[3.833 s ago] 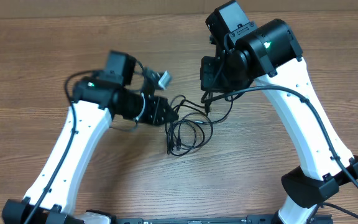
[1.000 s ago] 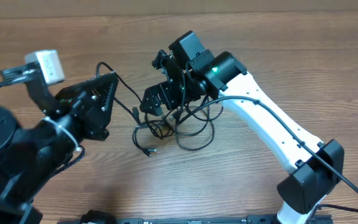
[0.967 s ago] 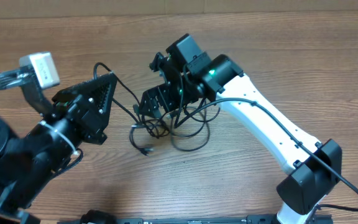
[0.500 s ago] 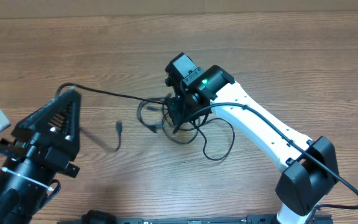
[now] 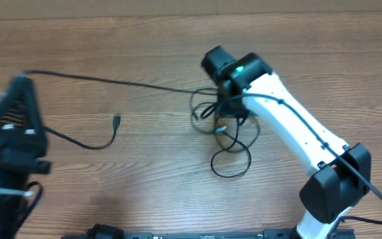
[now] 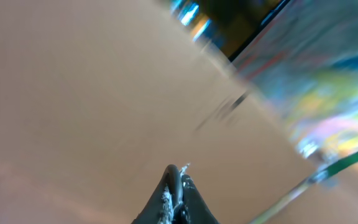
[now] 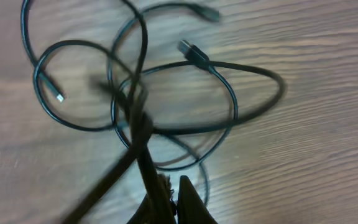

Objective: Untangle cables

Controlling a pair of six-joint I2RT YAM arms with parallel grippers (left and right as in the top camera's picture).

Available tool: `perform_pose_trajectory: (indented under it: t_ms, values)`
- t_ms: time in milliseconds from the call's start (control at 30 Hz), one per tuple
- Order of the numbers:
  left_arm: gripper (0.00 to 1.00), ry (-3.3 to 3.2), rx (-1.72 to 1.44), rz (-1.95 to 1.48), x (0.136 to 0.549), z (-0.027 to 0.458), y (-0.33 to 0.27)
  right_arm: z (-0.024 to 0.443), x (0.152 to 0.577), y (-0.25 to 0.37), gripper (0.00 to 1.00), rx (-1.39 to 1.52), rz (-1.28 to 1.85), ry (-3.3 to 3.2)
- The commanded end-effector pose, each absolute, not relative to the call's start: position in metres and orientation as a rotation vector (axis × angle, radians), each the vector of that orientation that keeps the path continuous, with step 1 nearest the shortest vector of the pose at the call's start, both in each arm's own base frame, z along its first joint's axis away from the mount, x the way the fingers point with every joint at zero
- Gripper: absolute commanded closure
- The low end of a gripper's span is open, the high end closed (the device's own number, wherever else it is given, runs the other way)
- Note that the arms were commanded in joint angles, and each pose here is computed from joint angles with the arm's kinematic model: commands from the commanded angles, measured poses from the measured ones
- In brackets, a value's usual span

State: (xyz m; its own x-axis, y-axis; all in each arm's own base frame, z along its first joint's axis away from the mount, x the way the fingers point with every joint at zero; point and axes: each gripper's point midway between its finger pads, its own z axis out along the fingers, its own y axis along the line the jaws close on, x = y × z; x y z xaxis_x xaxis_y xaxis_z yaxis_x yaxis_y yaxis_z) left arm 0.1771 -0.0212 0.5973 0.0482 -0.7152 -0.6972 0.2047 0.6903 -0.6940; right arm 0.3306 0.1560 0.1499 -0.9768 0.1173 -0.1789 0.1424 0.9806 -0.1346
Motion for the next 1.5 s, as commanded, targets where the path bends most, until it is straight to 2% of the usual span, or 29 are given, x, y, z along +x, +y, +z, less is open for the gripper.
perform_pose_trajectory:
  t_ms: [0, 167, 333, 400, 433, 467, 500, 533, 733, 767, 800, 900, 1067, 1200, 1467]
  values:
    - [0.96, 1.139, -0.450, -0.739, 0.137, 0.649, -0.001, 0.152, 0.341, 0.138, 0.96, 0.357, -0.160, 2.945]
    - [0.96, 0.969, -0.468, -0.734, 0.111, 0.683, 0.017, 0.147, 0.344, 0.131, 0.96, 0.384, -0.133, 2.959]
    - [0.96, 0.930, -0.503, -0.689, 0.099, 0.689, 0.030, 0.147, 0.343, 0.130, 0.96, 0.381, -0.136, 2.963]
    - [0.96, 0.964, -0.503, -0.679, 0.103, 0.683, 0.028, 0.147, 0.343, 0.131, 0.78, 0.381, -0.134, 2.964]
    - [0.96, 1.017, -0.501, -0.669, 0.108, 0.672, 0.025, 0.146, 0.342, 0.135, 0.48, 0.351, -0.100, 2.982]
    - [0.96, 1.051, -0.506, -0.658, 0.113, 0.665, 0.023, 0.146, 0.340, 0.140, 0.31, 0.315, -0.064, 2.999]
    - [0.96, 1.108, -0.507, -0.646, 0.119, 0.653, 0.020, 0.148, 0.337, 0.151, 0.20, 0.246, 0.025, 3.032]
    - [0.96, 1.138, -0.504, -0.648, 0.123, 0.648, 0.017, 0.150, 0.337, 0.157, 0.15, 0.209, 0.079, 3.044]
    - [0.96, 1.229, -0.440, -0.715, 0.139, 0.638, -0.005, 0.193, 0.336, 0.199, 0.14, -0.114, 0.427, 3.011]
    - [0.96, 1.236, -0.436, -0.734, 0.141, 0.637, -0.009, 0.205, 0.335, 0.207, 0.14, -0.189, 0.499, 2.988]
    - [0.96, 1.252, -0.434, -0.774, 0.146, 0.636, -0.015, 0.233, 0.327, 0.229, 0.12, -0.419, 0.698, 2.902]
    - [0.96, 1.271, -0.449, -0.792, 0.156, 0.633, -0.019, 0.273, 0.316, 0.255, 0.10, -0.653, 0.924, 2.739]
    - [0.96, 1.337, -0.392, -0.870, 0.171, 0.629, -0.041, 0.324, 0.309, 0.282, 0.07, -0.769, 1.151, 2.530]
    - [0.96, 1.393, -0.307, -0.975, 0.184, 0.628, -0.067, 0.351, 0.297, 0.300, 0.00, -0.855, 1.374, 2.389]
    - [0.96, 1.487, -0.177, -1.148, 0.203, 0.623, -0.109, 0.356, 0.276, 0.321, 0.00, -1.059, 1.395, 2.262]
